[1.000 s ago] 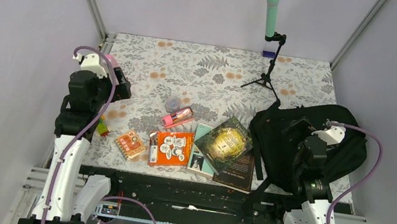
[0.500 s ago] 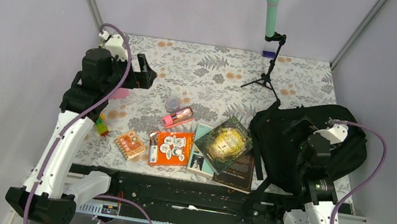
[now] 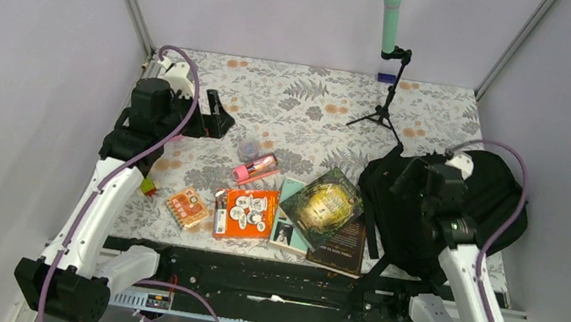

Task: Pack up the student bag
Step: Pick up the student bag at the center of the board.

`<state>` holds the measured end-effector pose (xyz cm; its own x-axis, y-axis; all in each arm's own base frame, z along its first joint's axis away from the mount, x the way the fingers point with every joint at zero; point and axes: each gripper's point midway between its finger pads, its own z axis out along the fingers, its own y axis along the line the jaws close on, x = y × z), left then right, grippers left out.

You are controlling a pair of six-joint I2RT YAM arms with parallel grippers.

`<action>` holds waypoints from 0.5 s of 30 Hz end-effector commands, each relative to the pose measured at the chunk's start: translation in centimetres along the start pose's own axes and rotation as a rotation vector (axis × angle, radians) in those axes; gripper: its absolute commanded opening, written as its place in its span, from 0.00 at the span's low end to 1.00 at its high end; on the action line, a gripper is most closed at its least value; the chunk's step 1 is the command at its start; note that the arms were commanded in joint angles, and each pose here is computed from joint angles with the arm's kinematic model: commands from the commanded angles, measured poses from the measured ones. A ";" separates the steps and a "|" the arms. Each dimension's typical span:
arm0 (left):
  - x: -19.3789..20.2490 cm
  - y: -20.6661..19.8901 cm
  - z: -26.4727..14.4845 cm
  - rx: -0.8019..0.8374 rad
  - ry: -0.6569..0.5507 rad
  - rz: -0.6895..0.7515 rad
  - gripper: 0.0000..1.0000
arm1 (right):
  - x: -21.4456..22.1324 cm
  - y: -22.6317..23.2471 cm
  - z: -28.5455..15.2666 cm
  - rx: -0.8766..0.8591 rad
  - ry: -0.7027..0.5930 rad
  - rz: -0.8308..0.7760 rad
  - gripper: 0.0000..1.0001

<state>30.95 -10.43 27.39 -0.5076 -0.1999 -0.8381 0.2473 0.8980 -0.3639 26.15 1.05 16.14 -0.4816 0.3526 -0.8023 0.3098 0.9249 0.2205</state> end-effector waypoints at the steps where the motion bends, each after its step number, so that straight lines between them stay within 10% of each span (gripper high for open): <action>1: -1.6 -1.0 0.1 0.055 -0.056 0.005 0.99 | -0.6 4.0 2.2 -0.115 0.104 0.005 0.95; 15: -1.4 -0.6 0.3 0.051 -0.047 -0.011 0.99 | -0.5 6.4 12.1 0.013 0.306 -0.047 0.81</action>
<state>30.99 -10.43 27.45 -0.5125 -0.2144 -0.8315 0.2485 0.8898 -0.3826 35.40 5.41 9.96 -0.7346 0.3488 -0.5820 0.2815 0.9371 0.2062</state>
